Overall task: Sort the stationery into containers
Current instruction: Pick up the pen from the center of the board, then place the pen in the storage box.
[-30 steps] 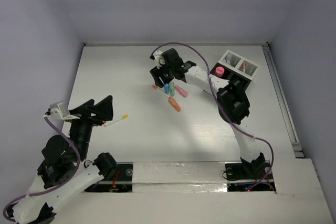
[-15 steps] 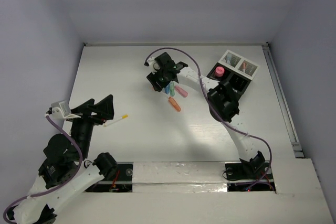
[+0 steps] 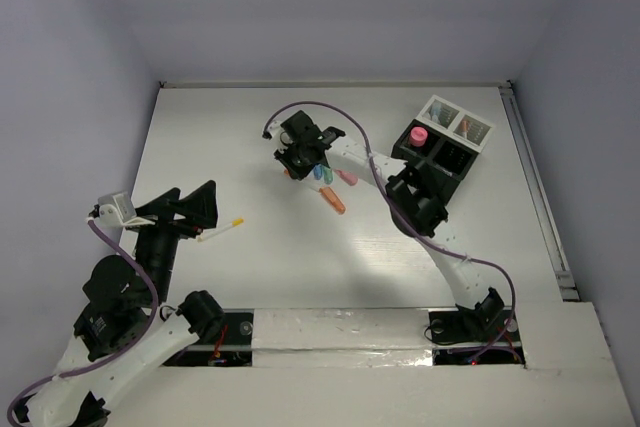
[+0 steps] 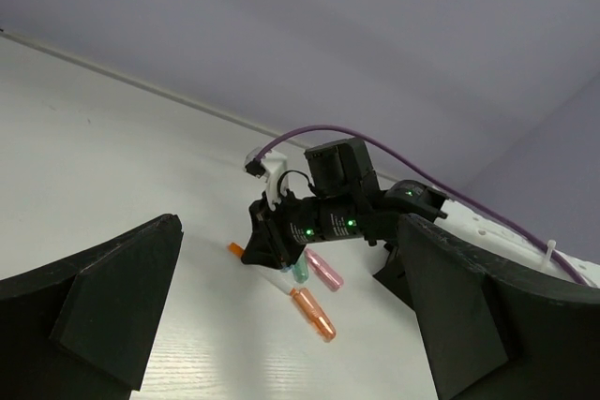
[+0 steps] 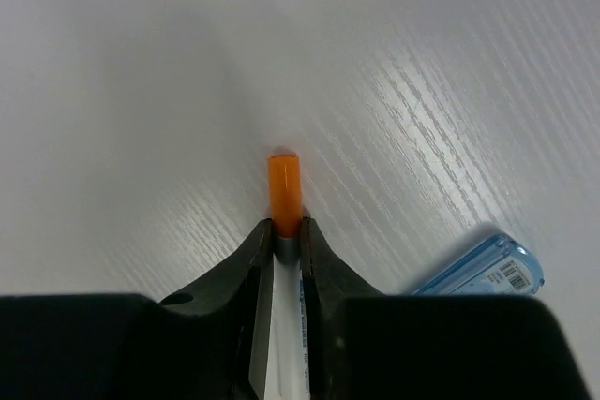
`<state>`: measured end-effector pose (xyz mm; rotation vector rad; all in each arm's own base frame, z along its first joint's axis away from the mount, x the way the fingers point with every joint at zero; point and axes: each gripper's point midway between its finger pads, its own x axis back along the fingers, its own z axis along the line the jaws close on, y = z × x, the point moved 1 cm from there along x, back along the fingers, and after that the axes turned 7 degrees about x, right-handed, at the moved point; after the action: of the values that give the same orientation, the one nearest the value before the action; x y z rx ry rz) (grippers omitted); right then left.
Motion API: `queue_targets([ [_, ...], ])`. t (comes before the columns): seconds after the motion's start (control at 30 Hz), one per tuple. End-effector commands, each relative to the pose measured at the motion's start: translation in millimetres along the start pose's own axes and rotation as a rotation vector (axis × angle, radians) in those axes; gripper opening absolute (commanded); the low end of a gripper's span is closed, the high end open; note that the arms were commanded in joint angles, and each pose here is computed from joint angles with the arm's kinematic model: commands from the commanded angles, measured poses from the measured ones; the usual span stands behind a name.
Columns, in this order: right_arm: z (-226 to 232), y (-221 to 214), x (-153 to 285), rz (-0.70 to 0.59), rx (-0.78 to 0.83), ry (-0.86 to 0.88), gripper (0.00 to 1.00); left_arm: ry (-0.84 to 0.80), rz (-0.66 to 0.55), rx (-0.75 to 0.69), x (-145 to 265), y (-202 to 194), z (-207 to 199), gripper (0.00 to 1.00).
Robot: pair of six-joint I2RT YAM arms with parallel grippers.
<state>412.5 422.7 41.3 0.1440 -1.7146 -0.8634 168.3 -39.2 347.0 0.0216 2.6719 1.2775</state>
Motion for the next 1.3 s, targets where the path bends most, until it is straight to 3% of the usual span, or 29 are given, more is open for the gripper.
queue_targets([
  [0.0, 13, 3, -4, -0.005, 0.013, 0.019, 0.16, -0.024, -0.020, 0.007, -4, 3, -8, 0.99],
  [0.17, 16, 43, 7, -0.134, 0.016, -0.014, 0.09, -0.021, -0.023, 0.007, -5, 4, -8, 0.99],
  [0.33, -19, 108, 44, -0.368, 0.023, -0.205, 0.04, -0.020, -0.021, 0.008, -5, 3, -8, 0.99],
  [0.4, -36, 146, 89, -0.520, -0.001, -0.287, 0.03, -0.024, -0.018, 0.007, -5, 2, -8, 0.99],
  [0.47, -47, 145, 107, -0.577, -0.034, -0.336, 0.03, -0.028, -0.015, 0.006, -5, 2, -9, 0.99],
  [0.5, -62, 170, 155, -0.715, -0.052, -0.393, 0.04, -0.030, -0.014, 0.006, -5, 2, -9, 0.99],
  [0.57, -83, 151, 174, -0.730, -0.105, -0.488, 0.04, -0.036, -0.015, 0.009, -4, 3, -10, 0.99],
  [0.63, -130, 145, 245, -0.850, -0.185, -0.658, 0.03, -0.050, -0.015, 0.014, -4, 3, -12, 0.99],
  [0.7, -162, 109, 268, -0.865, -0.284, -0.751, 0.04, -0.068, -0.009, 0.015, -3, 2, -15, 0.99],
  [0.73, -198, 85, 315, -0.895, -0.360, -0.867, 0.04, -0.075, -0.009, 0.016, -3, 3, -16, 0.99],
  [0.77, -213, 68, 332, -0.922, -0.446, -0.902, 0.04, -0.081, -0.009, 0.015, -3, 3, -17, 0.99],
  [0.83, -256, 3, 361, -0.897, -0.572, -1.050, 0.04, -0.095, -0.011, 0.017, -2, 4, -19, 0.99],
  [0.97, -293, -80, 423, -0.932, -0.725, -1.288, 0.05, -0.119, -0.008, 0.018, 0, 4, -22, 0.99],
  [1.1, -310, -141, 441, -0.857, -0.707, -1.483, 0.06, -0.144, -0.002, 0.022, 1, 3, -26, 0.99],
  [1.27, -321, -169, 430, -0.728, -0.667, -1.540, 0.06, -0.152, 0.002, 0.023, 1, 3, -28, 0.99],
])
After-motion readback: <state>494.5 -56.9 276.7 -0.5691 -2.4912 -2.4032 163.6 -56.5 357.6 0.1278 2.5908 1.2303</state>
